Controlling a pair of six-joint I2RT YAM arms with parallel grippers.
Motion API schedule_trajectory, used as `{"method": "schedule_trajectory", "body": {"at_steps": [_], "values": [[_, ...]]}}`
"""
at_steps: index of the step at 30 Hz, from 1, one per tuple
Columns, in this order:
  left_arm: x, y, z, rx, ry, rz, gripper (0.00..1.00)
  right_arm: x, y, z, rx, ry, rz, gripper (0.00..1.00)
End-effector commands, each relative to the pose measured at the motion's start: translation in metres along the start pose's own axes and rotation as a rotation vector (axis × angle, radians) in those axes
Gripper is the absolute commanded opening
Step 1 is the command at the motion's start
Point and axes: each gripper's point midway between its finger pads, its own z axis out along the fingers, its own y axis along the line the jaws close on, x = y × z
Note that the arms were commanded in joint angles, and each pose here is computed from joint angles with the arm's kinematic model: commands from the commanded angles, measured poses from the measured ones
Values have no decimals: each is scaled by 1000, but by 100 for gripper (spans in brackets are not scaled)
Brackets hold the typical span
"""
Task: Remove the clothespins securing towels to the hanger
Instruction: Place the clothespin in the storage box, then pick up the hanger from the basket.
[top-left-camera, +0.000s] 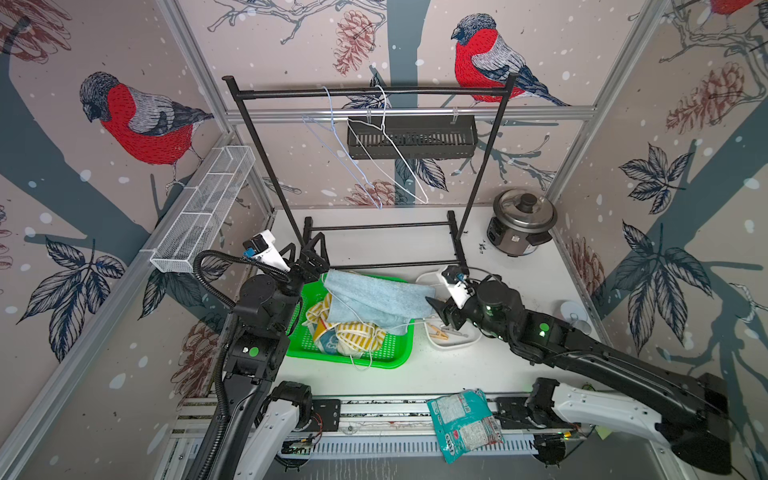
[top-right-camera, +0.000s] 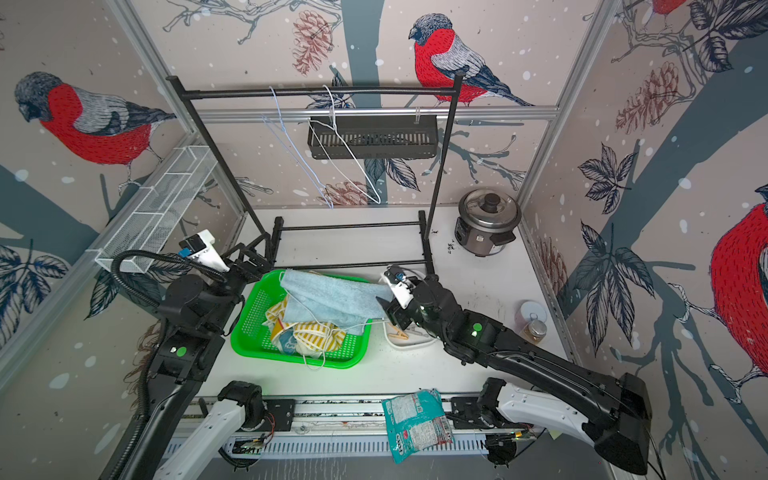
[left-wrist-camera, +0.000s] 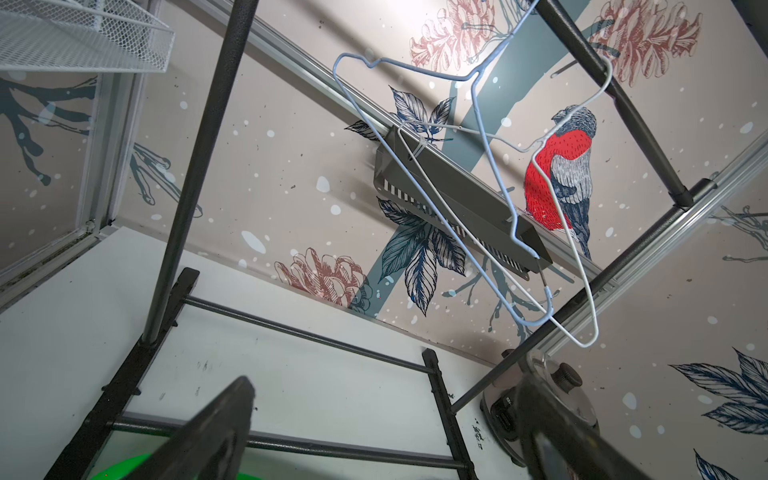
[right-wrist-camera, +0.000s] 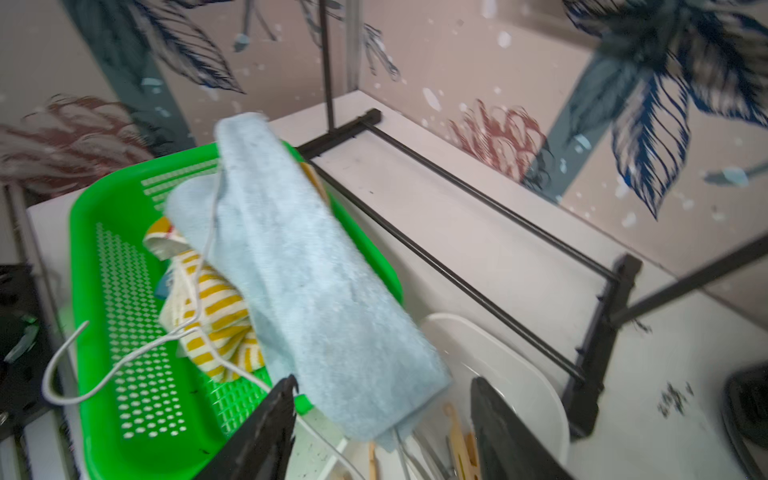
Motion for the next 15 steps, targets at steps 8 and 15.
{"method": "schedule_trajectory", "body": {"at_steps": [8,15], "values": [[17,28,9,-63,82,-147,97,8,87,35,3,-32,-539,79],[22,34,8,-76,88,-142,97,35,101,79,71,61,-663,77]]}}
